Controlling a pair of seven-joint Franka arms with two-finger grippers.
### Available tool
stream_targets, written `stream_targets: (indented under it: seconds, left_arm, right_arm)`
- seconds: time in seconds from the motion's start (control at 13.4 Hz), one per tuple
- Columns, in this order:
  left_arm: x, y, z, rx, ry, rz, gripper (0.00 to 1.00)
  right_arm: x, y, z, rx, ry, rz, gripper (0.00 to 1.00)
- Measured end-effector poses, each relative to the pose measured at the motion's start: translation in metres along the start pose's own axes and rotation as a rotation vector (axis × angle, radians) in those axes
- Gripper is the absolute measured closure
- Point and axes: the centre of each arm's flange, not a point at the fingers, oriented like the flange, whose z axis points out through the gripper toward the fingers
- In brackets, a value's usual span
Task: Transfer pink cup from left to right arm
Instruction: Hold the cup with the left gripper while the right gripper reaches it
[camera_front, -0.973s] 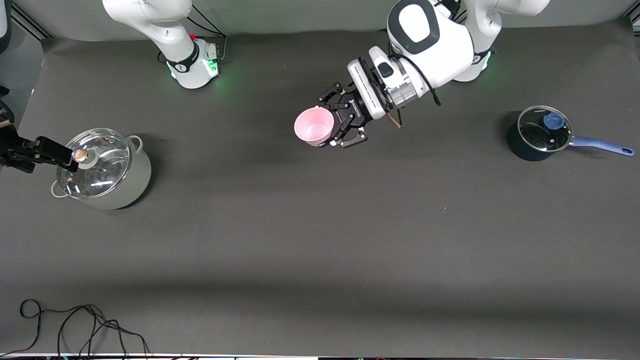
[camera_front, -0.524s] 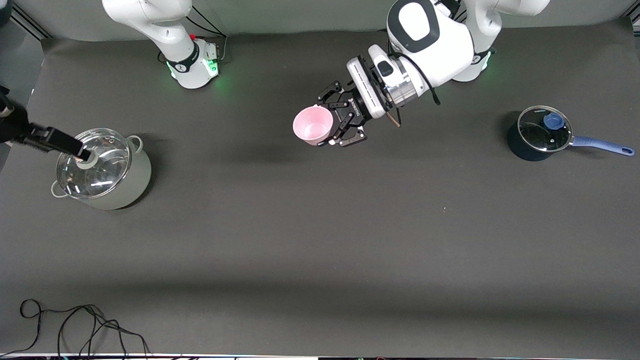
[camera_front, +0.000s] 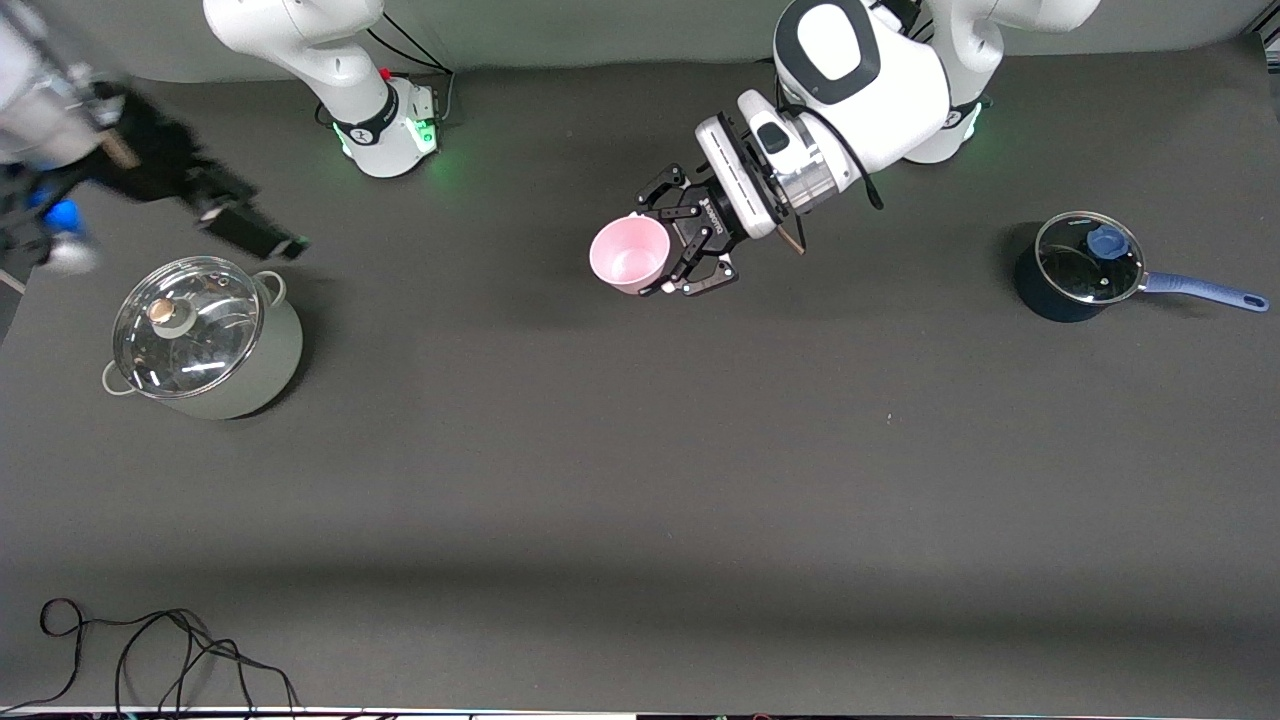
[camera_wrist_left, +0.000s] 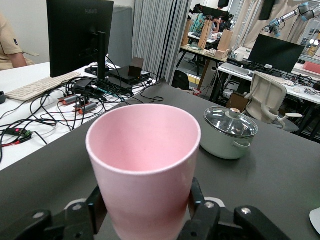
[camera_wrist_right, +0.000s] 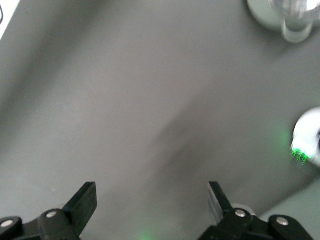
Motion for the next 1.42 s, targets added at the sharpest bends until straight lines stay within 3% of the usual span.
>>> stream_targets:
  seconds: [0.22,0.67,1.05,1.42]
  left_arm:
    - [0.001,0.000,0.000,0.003,0.001,0.000,0.33]
    - [0.003,0.000,-0.001,0.004,0.006,0.000,0.33]
    - [0.003,0.000,-0.001,0.005,0.006,-0.001,0.33]
    - [0.002,-0.001,0.000,0.007,0.004,-0.004,0.33]
  right_arm:
    - [-0.055,-0.015,0.003,0.008,-0.058,0.153,0.01]
    - [-0.140,-0.067,0.029,0.027,-0.067,0.330,0.01]
    - [-0.173,-0.095,0.049,0.072,-0.091,0.358,0.00]
    - [-0.182,-0.115,0.087,0.026,-0.088,0.347,0.00]
